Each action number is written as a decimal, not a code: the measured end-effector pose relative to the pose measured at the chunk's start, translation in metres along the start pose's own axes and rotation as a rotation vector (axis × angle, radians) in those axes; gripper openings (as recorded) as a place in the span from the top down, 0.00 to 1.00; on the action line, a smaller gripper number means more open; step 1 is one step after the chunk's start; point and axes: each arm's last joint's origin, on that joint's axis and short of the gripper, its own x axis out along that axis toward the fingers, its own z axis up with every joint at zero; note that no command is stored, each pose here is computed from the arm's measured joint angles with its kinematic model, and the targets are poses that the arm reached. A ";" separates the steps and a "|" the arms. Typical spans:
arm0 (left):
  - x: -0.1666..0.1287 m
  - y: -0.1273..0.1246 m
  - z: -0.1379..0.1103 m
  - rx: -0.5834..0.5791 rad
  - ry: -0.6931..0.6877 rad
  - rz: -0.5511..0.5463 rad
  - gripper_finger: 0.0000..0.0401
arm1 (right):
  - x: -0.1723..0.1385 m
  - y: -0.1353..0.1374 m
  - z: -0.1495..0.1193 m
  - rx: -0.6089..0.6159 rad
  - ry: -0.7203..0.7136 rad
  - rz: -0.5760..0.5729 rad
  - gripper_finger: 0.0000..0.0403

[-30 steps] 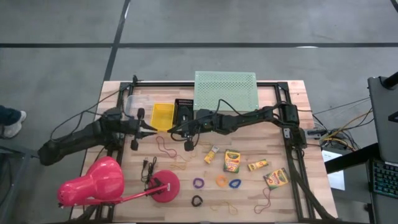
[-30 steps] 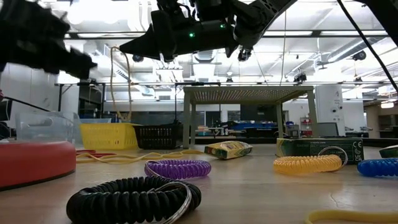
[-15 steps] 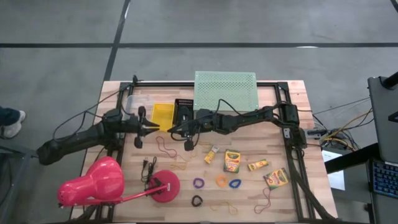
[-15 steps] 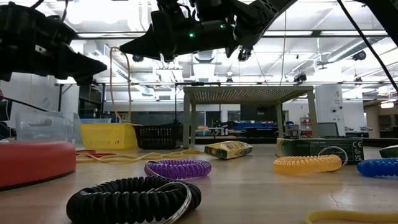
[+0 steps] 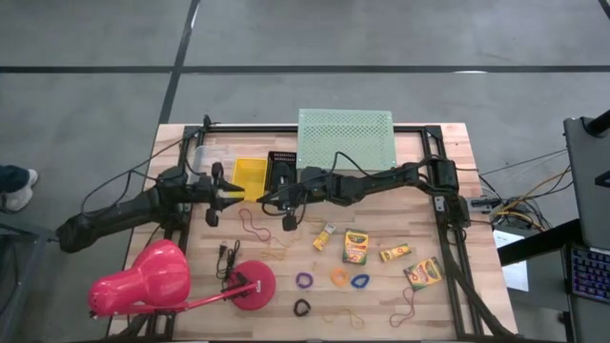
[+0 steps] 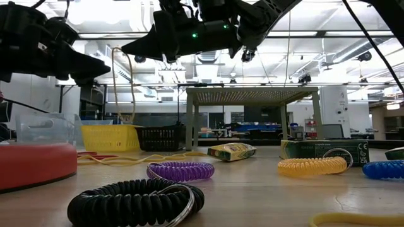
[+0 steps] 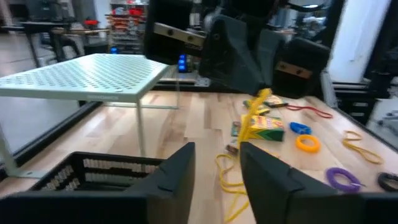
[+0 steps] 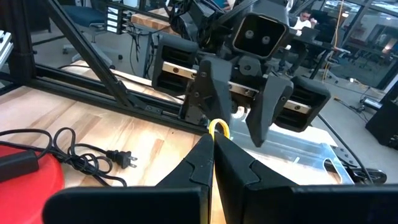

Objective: Pick & Place Office Desk Supplies
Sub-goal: Put the yellow rubber band into the transparent bin

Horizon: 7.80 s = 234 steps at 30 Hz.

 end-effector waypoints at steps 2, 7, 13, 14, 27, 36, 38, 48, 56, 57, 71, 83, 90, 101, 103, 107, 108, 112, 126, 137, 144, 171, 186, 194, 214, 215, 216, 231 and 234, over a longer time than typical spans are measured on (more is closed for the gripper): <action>0.000 0.000 0.000 0.001 -0.002 -0.015 0.60 | 0.000 0.000 0.000 0.001 0.001 0.000 0.98; 0.000 0.002 0.000 0.004 0.000 0.063 0.57 | 0.000 0.000 -0.002 0.000 0.010 0.003 0.98; 0.000 0.002 0.000 0.000 0.003 0.080 0.57 | 0.000 0.001 -0.004 0.003 0.026 0.007 0.98; 0.000 0.002 0.000 -0.001 0.003 0.079 0.57 | 0.000 0.001 -0.004 0.002 0.025 0.007 0.98; 0.001 0.000 0.001 -0.021 -0.010 0.051 0.57 | 0.001 0.000 0.001 -0.026 -0.014 -0.004 0.98; 0.003 -0.005 0.000 0.013 -0.087 -0.002 0.57 | 0.001 0.000 0.001 -0.026 -0.015 -0.004 0.98; 0.003 -0.004 -0.001 0.011 -0.085 0.029 0.57 | 0.001 0.000 0.001 -0.026 -0.014 -0.004 0.98; 0.007 -0.002 -0.006 -0.011 -0.022 0.049 0.57 | 0.002 0.000 0.000 -0.026 -0.013 -0.004 0.98; 0.013 0.000 -0.002 -0.003 0.033 0.045 0.57 | 0.002 0.000 0.000 -0.025 -0.008 -0.002 0.98; 0.014 0.000 -0.002 0.002 0.041 0.043 0.57 | 0.002 0.000 -0.001 -0.025 -0.007 -0.002 0.98; 0.023 0.001 0.004 0.037 -0.002 -0.017 0.57 | 0.002 0.000 -0.001 -0.025 -0.006 -0.002 0.98; 0.023 0.002 0.004 0.036 0.001 -0.019 0.69 | 0.002 0.000 -0.001 -0.025 -0.004 -0.001 0.98; 0.023 0.001 0.004 0.036 0.001 -0.019 0.92 | 0.002 0.000 -0.001 -0.024 0.001 0.000 0.98; 0.023 0.002 0.004 0.033 0.001 -0.015 0.98 | 0.002 0.000 -0.001 -0.020 0.000 0.000 0.98; 0.023 0.002 0.004 0.033 0.001 -0.015 0.98 | 0.002 0.000 -0.001 -0.027 0.000 0.000 0.98; 0.023 0.002 0.004 0.033 0.001 -0.015 0.98 | 0.002 0.001 -0.001 -0.103 -0.002 0.002 0.98; 0.023 0.002 0.004 0.033 0.002 -0.015 0.98 | 0.002 0.002 -0.001 -0.125 -0.004 0.004 0.98; 0.023 0.002 0.004 0.033 0.002 -0.015 0.98 | 0.002 0.004 0.000 -0.148 -0.006 0.009 0.98; 0.023 0.002 0.002 0.027 0.016 -0.014 0.99 | 0.002 0.005 -0.001 -0.150 -0.001 0.014 0.98; 0.023 0.002 0.002 0.027 0.016 -0.014 0.99 | 0.002 0.004 0.000 0.039 -0.002 0.015 0.98; 0.023 0.002 0.002 0.028 0.016 -0.014 0.99 | 0.002 0.004 0.000 0.078 -0.002 0.014 0.98; 0.023 0.002 0.002 0.028 0.017 -0.014 0.99 | 0.001 0.000 0.000 0.265 -0.009 -0.003 0.67; 0.023 0.002 0.002 0.027 0.017 -0.003 0.99 | 0.001 -0.006 -0.002 0.218 0.001 -0.014 0.39; 0.022 0.010 0.017 -0.013 0.202 0.256 0.99 | 0.001 -0.005 -0.004 0.262 0.017 -0.012 0.40; -0.012 0.013 0.104 -0.340 0.479 0.786 0.99 | -0.001 0.004 -0.015 0.244 0.159 0.033 0.41; -0.010 0.013 0.102 -0.335 0.499 0.787 0.99 | -0.001 0.005 -0.014 0.235 0.158 0.037 0.41; -0.007 0.014 0.099 -0.332 0.520 0.788 0.99 | -0.001 0.005 -0.013 0.232 0.154 0.038 0.41; 0.022 0.022 0.107 -0.282 0.489 0.671 0.99 | -0.003 0.008 -0.005 0.184 0.121 0.059 0.41; 0.027 0.021 0.109 -0.297 0.469 0.561 0.99 | -0.003 0.008 -0.005 0.183 0.121 0.059 0.41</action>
